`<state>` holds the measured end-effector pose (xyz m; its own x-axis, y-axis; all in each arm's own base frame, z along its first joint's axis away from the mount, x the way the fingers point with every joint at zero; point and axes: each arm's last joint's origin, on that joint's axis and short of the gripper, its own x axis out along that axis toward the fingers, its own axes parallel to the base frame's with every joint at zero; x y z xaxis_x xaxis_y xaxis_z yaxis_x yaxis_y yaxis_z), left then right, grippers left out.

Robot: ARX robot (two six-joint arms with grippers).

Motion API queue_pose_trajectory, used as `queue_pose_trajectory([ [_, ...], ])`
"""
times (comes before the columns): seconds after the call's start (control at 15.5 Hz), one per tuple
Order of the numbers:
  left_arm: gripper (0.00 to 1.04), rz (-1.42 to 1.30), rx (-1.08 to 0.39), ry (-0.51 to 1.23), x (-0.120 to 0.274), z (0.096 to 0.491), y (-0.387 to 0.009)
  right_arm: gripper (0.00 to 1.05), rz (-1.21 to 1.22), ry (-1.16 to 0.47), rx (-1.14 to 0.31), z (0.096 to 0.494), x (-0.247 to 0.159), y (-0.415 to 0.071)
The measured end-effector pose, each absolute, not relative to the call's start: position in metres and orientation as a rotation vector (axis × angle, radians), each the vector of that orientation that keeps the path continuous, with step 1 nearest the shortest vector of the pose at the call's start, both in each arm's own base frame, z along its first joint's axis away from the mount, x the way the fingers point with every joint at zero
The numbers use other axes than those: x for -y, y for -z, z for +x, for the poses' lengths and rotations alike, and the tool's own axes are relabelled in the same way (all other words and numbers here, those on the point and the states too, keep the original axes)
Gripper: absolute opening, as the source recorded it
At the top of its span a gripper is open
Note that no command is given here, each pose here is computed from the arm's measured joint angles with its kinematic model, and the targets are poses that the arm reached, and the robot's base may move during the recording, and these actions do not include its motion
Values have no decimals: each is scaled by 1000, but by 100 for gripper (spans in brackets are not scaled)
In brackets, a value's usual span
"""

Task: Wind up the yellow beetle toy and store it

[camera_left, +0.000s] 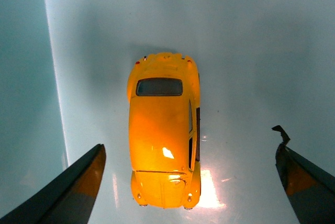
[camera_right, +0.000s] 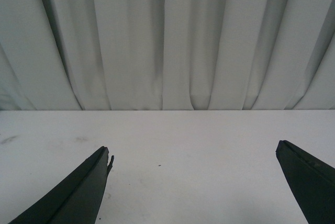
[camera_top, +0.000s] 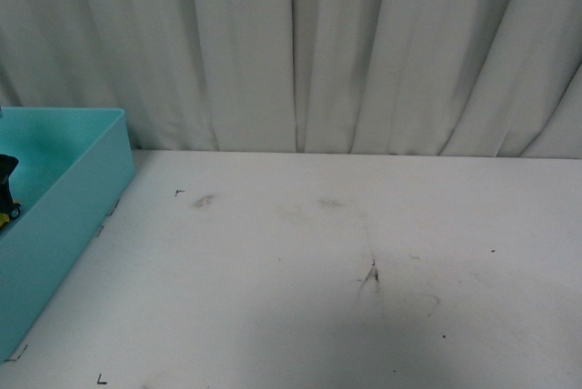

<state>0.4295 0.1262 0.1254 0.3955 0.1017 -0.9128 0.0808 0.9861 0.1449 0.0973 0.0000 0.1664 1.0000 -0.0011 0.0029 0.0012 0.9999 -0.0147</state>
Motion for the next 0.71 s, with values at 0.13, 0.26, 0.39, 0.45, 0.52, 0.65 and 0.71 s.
queue_pose_trajectory([
  [0.13,97,124,-1097,0,-128,430,-139,98,-15,1,3,97,0,-166],
  [0.26,98,76,-951,32,-127,425,-173,98,-14,1,3,97,0,-166],
  [0.39,98,82,-788,50,-127,410,-218,98,-14,1,3,97,0,-166],
  [0.45,98,95,-717,60,-125,400,-237,98,-14,1,3,97,0,-166],
  [0.52,98,112,-670,82,-122,388,-251,98,-15,1,3,97,0,-166],
  [0.65,88,155,-382,32,-109,365,-270,98,-14,1,3,97,0,-166],
  [0.71,77,117,-228,4,-92,341,-273,98,-14,1,2,97,0,-166],
])
